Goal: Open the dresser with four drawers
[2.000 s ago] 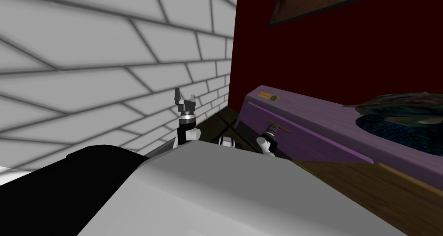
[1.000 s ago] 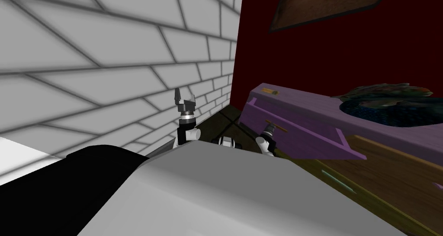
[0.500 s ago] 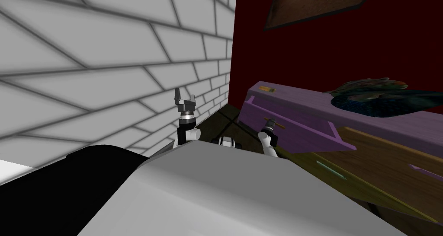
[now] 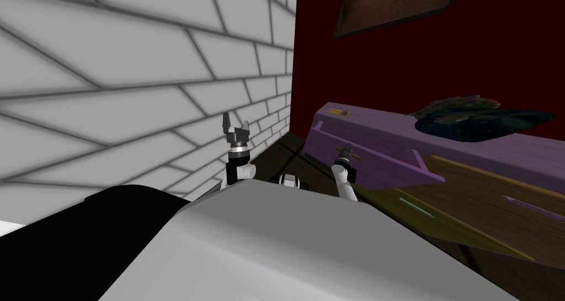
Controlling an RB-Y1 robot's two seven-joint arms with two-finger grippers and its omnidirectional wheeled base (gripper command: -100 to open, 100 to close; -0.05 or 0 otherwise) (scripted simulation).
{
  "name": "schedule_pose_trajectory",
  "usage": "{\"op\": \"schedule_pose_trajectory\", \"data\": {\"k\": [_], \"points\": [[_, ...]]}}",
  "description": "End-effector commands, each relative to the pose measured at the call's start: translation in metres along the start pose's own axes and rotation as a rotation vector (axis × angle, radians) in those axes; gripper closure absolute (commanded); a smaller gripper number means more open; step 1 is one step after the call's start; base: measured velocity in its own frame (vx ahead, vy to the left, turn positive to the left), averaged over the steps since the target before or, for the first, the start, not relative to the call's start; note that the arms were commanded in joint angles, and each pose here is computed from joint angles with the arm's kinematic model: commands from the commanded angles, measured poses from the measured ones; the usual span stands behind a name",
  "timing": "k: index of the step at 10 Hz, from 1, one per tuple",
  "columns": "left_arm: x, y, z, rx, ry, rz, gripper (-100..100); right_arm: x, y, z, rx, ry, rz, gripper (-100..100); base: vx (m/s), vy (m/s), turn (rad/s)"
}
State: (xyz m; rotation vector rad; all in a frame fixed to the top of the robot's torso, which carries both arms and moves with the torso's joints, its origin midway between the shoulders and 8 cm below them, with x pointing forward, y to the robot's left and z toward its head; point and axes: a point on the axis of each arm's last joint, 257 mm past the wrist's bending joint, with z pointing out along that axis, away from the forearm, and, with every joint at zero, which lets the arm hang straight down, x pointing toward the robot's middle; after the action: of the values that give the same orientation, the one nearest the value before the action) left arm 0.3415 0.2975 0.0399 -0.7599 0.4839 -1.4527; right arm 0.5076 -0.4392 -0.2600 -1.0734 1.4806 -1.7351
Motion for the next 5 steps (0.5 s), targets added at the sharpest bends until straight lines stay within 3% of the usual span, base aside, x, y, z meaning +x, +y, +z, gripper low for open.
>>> {"op": "schedule_pose_trajectory", "data": {"k": [1,5], "points": [[0.0,0.0,0.0,0.0,0.0,0.0,0,0.0001,0.0014,-0.0006,-0.003,0.0,0.0,0,0.0,0.0,0.0],[0.0,0.0,0.0,0.0,0.0,0.0,0,-0.0002,0.0037,-0.0014,-0.007,-0.001,0.0,0,0.0,0.0,0.0]]}}
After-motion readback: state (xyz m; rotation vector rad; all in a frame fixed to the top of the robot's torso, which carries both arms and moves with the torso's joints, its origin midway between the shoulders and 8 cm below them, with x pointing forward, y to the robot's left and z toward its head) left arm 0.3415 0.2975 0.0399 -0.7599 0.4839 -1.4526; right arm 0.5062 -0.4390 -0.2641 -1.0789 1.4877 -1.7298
